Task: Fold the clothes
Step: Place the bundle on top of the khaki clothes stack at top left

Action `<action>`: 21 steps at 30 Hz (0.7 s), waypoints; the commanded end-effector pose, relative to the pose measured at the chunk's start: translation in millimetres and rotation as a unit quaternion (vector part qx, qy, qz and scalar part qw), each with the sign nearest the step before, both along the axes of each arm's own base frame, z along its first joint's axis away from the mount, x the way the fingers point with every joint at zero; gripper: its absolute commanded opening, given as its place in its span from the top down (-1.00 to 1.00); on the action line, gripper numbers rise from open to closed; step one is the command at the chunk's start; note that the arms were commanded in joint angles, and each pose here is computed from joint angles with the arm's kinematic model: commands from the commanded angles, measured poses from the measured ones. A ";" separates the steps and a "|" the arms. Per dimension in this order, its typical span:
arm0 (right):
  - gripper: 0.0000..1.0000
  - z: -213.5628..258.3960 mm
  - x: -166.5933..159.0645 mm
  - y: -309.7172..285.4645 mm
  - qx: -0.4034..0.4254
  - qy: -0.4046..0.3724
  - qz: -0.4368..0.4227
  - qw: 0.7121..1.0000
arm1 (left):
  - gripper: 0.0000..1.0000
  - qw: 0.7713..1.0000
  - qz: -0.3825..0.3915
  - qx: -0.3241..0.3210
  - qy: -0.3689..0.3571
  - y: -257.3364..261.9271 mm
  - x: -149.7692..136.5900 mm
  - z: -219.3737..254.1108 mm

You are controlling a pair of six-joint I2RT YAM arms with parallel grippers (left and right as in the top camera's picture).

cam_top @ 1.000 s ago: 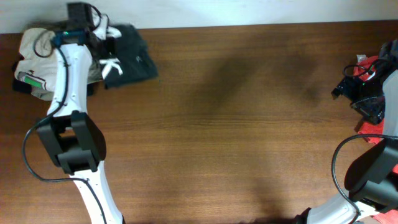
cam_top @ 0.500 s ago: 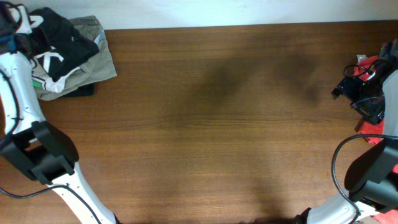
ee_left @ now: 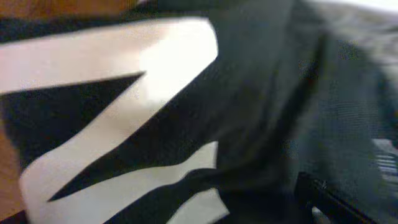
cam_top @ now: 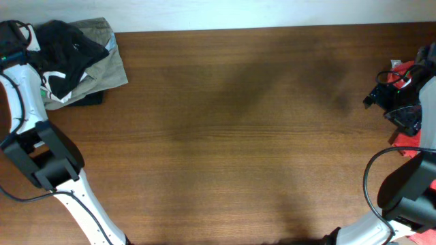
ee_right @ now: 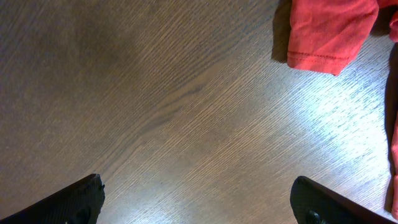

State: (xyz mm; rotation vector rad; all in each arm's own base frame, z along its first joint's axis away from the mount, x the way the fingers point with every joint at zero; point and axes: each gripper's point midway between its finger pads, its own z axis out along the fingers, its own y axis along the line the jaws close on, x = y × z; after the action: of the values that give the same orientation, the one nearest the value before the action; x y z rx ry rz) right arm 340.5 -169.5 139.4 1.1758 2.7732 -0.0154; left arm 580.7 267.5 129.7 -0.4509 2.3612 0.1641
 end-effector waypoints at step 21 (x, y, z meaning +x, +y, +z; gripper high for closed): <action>-0.98 12.0 3.3 -1.5 -0.009 -0.017 -0.005 1.000 | 0.99 0.996 -0.062 -0.068 0.007 -60.1 27.8 -44.9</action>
State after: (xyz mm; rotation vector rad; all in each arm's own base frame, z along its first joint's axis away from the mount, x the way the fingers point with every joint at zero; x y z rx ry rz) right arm 340.6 -169.4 139.3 1.1754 2.7738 -0.0148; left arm 598.4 234.5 85.3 -0.4484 2.4052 -0.0097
